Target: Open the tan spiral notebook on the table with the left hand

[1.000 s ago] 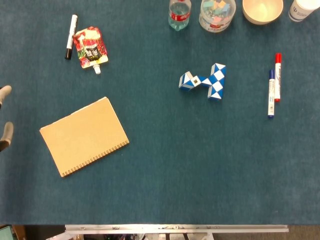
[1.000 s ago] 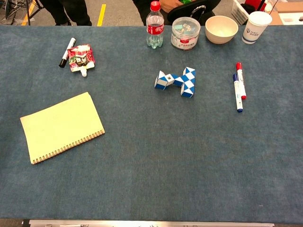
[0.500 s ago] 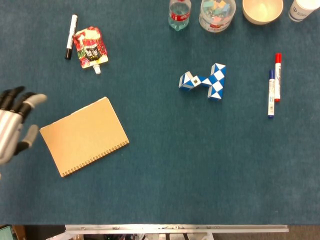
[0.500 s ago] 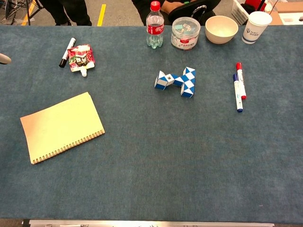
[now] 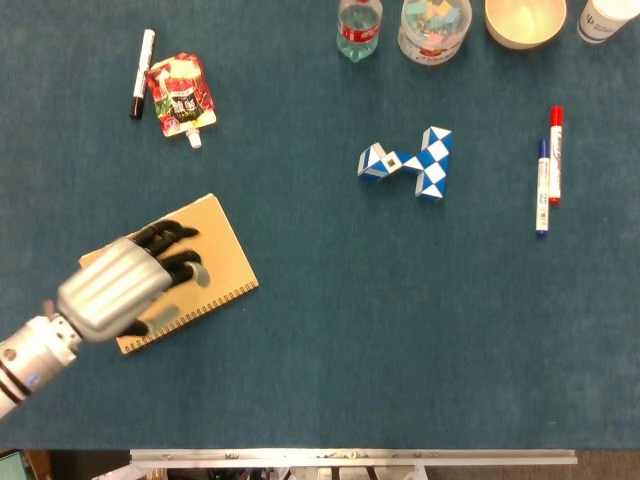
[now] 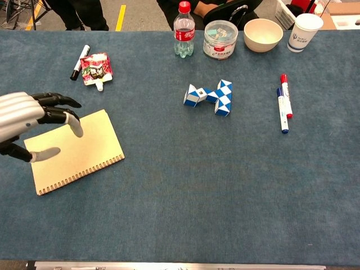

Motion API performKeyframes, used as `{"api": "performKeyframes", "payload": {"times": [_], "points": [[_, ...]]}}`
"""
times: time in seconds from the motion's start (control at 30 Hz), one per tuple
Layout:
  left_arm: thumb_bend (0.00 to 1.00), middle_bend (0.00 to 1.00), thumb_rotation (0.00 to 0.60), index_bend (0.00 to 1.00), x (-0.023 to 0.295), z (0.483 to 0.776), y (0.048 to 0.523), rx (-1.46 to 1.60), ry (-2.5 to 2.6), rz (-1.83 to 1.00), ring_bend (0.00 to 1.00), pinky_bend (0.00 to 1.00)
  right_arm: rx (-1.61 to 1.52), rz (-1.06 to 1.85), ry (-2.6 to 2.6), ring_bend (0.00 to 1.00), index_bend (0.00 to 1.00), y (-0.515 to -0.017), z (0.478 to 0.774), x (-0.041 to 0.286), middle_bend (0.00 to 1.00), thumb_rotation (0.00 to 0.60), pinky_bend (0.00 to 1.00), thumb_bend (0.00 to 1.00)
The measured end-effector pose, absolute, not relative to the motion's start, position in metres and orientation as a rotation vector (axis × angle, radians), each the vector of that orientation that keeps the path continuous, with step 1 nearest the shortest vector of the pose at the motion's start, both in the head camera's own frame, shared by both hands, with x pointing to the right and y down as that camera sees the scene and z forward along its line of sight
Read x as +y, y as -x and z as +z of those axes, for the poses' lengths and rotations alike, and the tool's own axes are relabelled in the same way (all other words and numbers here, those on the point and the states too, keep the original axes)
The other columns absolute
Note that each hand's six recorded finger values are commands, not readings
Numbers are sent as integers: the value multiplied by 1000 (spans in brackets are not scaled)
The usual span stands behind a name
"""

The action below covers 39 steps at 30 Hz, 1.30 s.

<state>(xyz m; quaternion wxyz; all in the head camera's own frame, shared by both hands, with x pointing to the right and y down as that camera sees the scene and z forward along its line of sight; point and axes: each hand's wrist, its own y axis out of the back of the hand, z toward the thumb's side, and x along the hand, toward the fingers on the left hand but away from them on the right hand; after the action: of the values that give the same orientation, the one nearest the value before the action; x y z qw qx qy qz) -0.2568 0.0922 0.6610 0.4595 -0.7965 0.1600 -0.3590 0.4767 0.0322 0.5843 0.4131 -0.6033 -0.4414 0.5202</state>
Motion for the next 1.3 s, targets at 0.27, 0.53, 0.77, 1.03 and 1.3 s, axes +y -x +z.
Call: {"api": "performKeyframes", "payload": {"times": [0.27, 0.53, 0.77, 1.03, 1.3], "points": [[325, 249, 191, 333, 104, 691, 235, 156, 1936, -886, 37, 76, -1114, 1315, 1515, 209, 339, -479, 584, 35, 275, 600, 306, 396], [325, 249, 189, 329, 120, 710, 221, 54, 1911, -875, 36, 76, -1122, 1329, 1511, 209, 339, -483, 585, 38, 275, 600, 306, 395], [325, 248, 191, 329, 121, 725, 214, 35, 1932, -894, 36, 75, -1127, 1331, 1511, 209, 339, -485, 586, 40, 275, 600, 306, 395], [325, 249, 176, 329, 117, 738, 213, 16, 1933, -931, 36, 76, -1138, 1331, 1497, 209, 339, -489, 583, 41, 275, 600, 306, 396], [325, 249, 147, 329, 110, 744, 217, 15, 1919, -972, 36, 75, -1145, 1332, 1492, 209, 339, -491, 582, 43, 275, 600, 306, 395]]}}
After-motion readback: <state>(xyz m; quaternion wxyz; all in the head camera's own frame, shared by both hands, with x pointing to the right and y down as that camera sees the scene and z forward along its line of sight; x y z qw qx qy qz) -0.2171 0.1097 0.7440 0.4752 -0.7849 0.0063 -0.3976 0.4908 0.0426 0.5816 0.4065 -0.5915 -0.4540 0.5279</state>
